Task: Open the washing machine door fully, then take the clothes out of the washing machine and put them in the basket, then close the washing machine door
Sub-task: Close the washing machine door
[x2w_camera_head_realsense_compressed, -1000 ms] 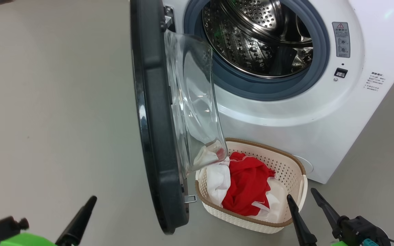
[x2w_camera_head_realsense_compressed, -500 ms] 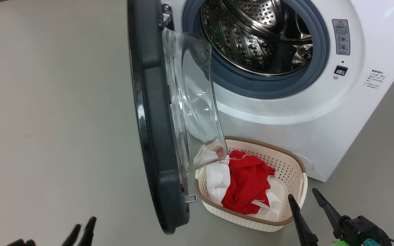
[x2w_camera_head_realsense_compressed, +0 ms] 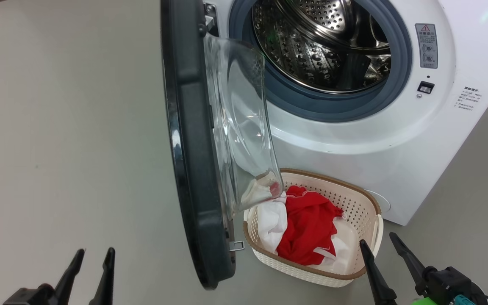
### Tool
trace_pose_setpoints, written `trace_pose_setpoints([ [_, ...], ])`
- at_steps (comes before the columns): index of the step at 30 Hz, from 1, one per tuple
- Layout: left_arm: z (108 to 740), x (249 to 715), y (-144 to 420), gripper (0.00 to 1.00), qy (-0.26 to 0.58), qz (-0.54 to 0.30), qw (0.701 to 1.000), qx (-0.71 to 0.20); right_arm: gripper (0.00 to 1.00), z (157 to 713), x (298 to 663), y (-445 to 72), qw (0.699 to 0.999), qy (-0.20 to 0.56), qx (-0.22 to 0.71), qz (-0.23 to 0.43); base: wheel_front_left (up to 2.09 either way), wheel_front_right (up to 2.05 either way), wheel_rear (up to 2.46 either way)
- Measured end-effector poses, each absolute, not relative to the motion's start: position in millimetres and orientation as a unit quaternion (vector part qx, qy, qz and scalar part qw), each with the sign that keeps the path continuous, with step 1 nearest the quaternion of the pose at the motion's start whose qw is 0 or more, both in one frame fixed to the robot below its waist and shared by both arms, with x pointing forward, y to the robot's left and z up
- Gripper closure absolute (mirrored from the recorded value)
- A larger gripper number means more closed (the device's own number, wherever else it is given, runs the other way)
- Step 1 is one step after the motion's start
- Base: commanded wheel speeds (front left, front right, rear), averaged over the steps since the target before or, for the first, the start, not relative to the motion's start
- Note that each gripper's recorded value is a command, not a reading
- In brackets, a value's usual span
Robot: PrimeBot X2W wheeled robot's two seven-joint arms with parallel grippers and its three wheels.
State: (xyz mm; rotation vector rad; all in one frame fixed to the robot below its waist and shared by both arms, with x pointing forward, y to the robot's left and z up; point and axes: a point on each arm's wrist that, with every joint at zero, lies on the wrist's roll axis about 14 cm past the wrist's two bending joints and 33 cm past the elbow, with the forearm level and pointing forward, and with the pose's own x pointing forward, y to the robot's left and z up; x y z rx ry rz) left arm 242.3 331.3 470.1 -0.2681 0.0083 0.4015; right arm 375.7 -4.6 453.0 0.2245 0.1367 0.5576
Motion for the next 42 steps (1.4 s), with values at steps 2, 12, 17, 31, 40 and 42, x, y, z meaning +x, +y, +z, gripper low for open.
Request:
trace_pose_setpoints([
  [2, 476.0, 245.1, 329.5, 0.0, -0.004, 0.2, 0.973, -0.114, 0.0, 452.6, 376.5, -6.0, 0.953, 0.068, 0.111, 0.272, 0.0, 0.0, 0.0],
  [12, 487.3, 247.2, 318.9, 0.0, -0.019, 0.201, 0.976, -0.077, 0.0, 453.1, 380.8, -15.2, 0.958, 0.065, 0.114, 0.257, 0.0, 0.0, 0.0],
  [17, 484.4, 246.1, 316.8, 0.0, -0.013, 0.199, 0.977, -0.072, 0.0, 453.4, 380.7, -16.3, 0.958, 0.065, 0.114, 0.255, 0.0, 0.0, 0.0],
  [31, 486.6, 243.6, 316.8, 0.0, -0.017, 0.199, 0.977, -0.069, 0.0, 456.4, 380.4, -16.6, 0.958, 0.061, 0.117, 0.254, 0.0, 0.0, 0.0],
  [40, 500.2, 246.9, 316.5, 1.0, -0.05, 0.203, 0.972, -0.108, 0.0, 456.4, 380.4, -17.1, 0.958, 0.061, 0.117, 0.254, 0.0, 0.0, 0.0],
  [42, 504.5, 248.0, 316.9, 1.0, -0.071, 0.21, 0.963, -0.155, 0.0, 456.0, 380.4, -17.4, 0.958, 0.062, 0.117, 0.253, 0.0, 0.0, 0.0],
])
